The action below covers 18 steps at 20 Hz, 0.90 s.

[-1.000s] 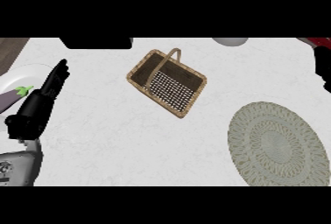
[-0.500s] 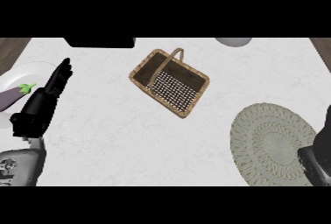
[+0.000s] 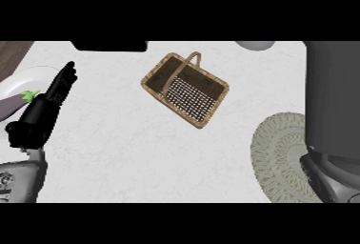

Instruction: Pick the can from the placemat and place it in the basket

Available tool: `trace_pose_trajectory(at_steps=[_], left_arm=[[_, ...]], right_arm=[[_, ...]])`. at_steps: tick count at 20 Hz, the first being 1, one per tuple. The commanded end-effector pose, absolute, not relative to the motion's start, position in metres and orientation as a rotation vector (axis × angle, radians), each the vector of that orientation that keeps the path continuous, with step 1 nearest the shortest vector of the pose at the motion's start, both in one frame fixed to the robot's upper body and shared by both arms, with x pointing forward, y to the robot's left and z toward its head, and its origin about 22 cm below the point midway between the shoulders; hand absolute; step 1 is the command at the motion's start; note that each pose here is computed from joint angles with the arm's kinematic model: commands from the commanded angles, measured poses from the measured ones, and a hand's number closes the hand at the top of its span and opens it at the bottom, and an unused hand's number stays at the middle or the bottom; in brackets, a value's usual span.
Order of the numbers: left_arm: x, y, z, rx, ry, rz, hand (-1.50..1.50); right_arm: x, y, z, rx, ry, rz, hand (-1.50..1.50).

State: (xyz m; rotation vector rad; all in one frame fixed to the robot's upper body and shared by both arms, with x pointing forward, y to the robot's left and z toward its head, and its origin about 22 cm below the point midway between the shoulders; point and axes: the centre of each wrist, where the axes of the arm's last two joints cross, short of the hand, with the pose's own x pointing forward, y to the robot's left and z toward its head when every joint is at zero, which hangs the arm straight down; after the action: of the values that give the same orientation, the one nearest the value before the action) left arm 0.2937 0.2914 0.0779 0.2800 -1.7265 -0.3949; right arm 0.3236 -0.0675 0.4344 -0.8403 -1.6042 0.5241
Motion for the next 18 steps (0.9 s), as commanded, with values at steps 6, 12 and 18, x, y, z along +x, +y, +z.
trace_pose_trajectory(at_steps=[6,12,18], left_arm=[[0.3,0.303,0.087,0.311,-1.71,-0.389,0.0],[0.292,0.289,0.085,0.302,-1.722,-0.391,0.0],[0.284,0.291,0.073,0.281,-1.719,-0.382,0.0]], right_arm=[[0.359,-0.025,0.413,-0.832,-1.298,0.602,1.5],[0.376,-0.026,0.409,-1.056,-1.116,0.736,1.5],[0.376,-0.007,0.411,-0.99,-1.077,0.867,-1.5]])
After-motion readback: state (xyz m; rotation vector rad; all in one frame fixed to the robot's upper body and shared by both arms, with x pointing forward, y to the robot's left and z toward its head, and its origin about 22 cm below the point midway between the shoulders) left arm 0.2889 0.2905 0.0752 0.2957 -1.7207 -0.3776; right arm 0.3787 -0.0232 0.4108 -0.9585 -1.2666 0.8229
